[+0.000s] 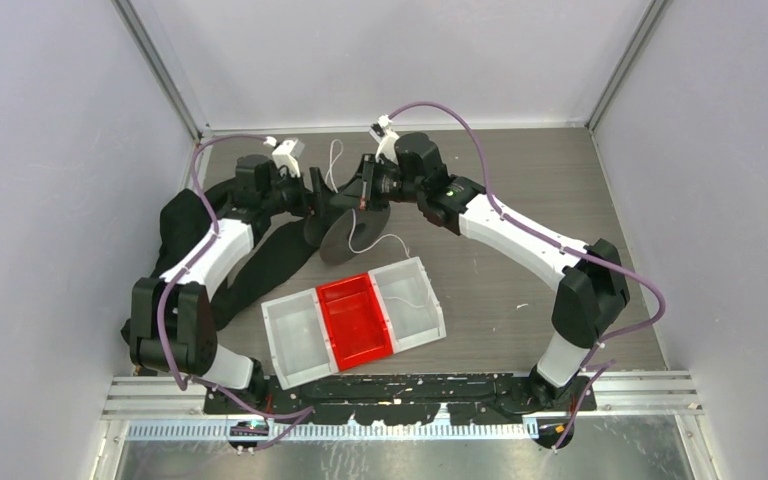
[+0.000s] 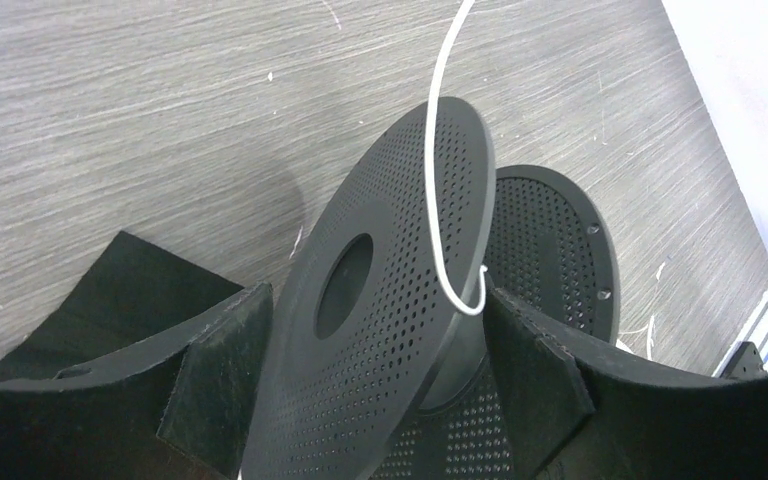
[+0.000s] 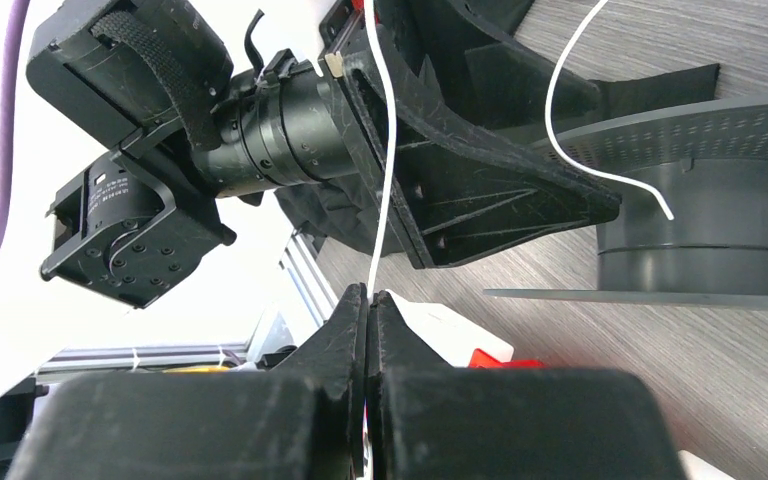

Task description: Wrap the cables

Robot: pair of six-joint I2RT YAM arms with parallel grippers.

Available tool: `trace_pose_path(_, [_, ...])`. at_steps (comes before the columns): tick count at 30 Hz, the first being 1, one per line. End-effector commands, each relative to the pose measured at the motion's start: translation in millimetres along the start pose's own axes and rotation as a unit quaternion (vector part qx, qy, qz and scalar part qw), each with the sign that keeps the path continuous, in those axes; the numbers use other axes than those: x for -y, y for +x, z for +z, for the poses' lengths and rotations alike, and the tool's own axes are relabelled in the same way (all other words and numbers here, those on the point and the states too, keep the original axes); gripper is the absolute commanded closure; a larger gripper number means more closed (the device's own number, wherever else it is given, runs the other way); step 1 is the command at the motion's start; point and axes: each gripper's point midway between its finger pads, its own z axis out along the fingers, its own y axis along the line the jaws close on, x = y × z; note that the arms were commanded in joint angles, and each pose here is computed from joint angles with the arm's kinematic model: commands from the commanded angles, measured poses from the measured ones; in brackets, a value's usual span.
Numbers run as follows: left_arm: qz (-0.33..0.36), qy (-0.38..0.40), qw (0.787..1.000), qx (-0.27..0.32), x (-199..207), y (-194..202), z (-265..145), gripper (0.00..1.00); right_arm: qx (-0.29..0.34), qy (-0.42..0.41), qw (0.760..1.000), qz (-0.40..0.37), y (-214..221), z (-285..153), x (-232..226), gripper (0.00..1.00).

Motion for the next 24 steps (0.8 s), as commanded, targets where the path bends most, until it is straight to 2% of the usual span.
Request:
trace_pose_path(1, [0.049,0.036,0.997,0.048,20,-36,-2,0.21,0.019,-0.042,0.999,-0.011,-16,-2,-29,0.99])
trace_pose_path(7, [0.049,0.037,0.997,0.051,20,-40,1,0.21,0.017,-0.046,0.999,-0.009,-15,0,-30,0.99])
trace_pose_path(14, [0.058,0.034,0.997,0.047,23,-39,11,0.29,0.017,-0.046,0.999,-0.008,-16,0,-30,1.00])
trace_pose_path(20, [0.068,0.034,0.996,0.039,23,-37,15,0.45,0.016,-0.046,0.999,-0.007,-15,0,-30,0.99])
trace_pose_path(24, [0.074,0.029,0.996,0.041,23,-39,14,0.52,0.016,-0.044,0.999,-0.008,-15,-1,-30,0.99])
